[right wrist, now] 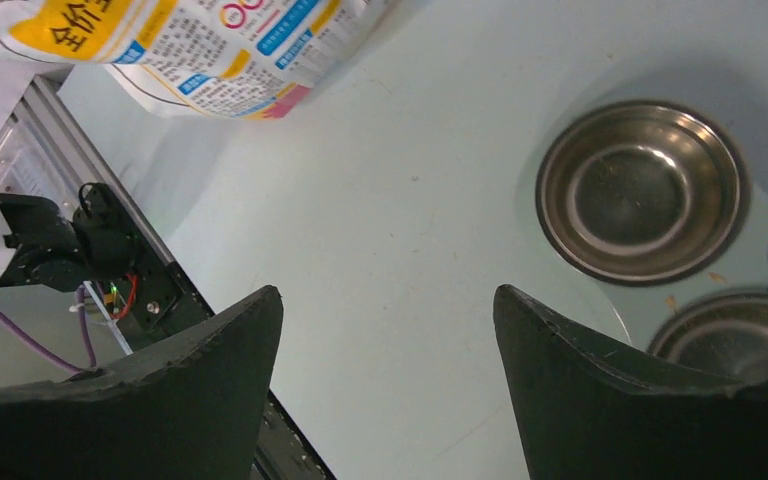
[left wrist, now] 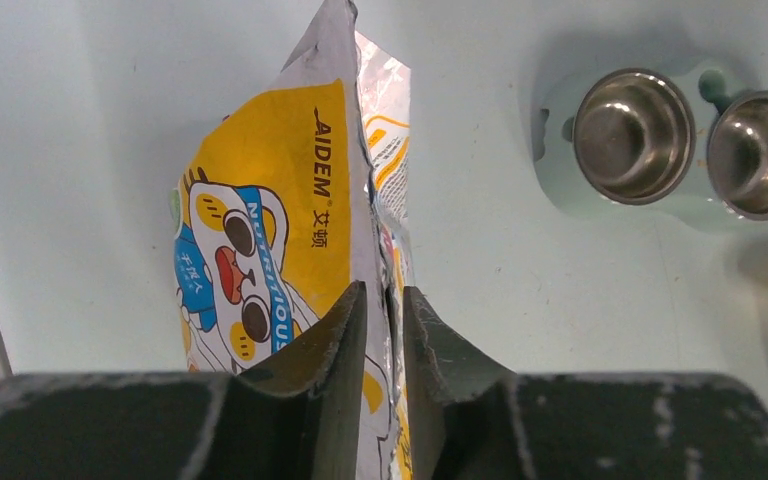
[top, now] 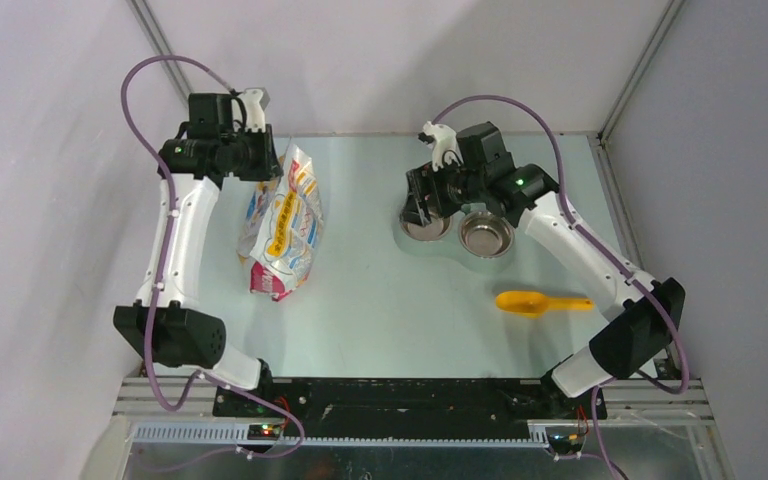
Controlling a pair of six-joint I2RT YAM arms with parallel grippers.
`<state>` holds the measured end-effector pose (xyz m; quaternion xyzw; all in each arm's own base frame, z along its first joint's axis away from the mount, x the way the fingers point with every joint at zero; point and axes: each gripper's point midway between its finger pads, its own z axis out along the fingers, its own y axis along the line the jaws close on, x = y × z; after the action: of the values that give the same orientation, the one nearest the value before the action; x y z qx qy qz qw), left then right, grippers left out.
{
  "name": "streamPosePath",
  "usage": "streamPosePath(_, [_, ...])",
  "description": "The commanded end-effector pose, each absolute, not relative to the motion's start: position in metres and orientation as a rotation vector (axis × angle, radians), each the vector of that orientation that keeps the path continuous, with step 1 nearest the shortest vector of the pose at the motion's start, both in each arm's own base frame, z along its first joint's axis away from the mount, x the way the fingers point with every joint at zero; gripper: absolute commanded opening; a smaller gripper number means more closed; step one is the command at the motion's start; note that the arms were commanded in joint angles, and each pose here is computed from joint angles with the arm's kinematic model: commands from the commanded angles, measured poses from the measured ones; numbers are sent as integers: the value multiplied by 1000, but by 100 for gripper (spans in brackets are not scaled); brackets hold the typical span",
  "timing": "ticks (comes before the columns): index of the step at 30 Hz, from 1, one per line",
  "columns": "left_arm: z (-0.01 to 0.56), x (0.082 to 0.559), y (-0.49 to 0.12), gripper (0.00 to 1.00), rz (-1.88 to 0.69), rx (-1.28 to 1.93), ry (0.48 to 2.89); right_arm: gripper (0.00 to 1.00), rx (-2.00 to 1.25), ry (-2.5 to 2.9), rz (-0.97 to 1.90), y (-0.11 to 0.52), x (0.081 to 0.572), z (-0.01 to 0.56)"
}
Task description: Serve the pet food
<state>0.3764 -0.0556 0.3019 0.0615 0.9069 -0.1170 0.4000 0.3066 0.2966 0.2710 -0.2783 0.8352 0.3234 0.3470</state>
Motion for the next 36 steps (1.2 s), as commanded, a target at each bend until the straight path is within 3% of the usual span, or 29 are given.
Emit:
streamPosePath(1, [308,378,-50,24,-257,193,2284,80,-714,2067,851,286,304,298])
streamPosePath(7, [315,378,-49,20,-248,182,2252,80,-685,2089,856,282,308,292])
streamPosePath(10, [325,375,-48,34,-239,174,2226,80,-687,2095,865,283,307,289])
streamPosePath(12, [331,373,-45,38,-220,167,2205,81,-685,2098,867,283,308,288])
streamPosePath(27, [311,378,-42,21,-197,180,2257,81,-689,2112,869,287,308,282])
streamPosePath(31, [309,378,-43,22,-202,190,2264,81,-688,2115,869,286,309,281])
streamPosePath(36, [309,374,-51,31,-244,219,2262,81,-689,2116,870,287,309,280])
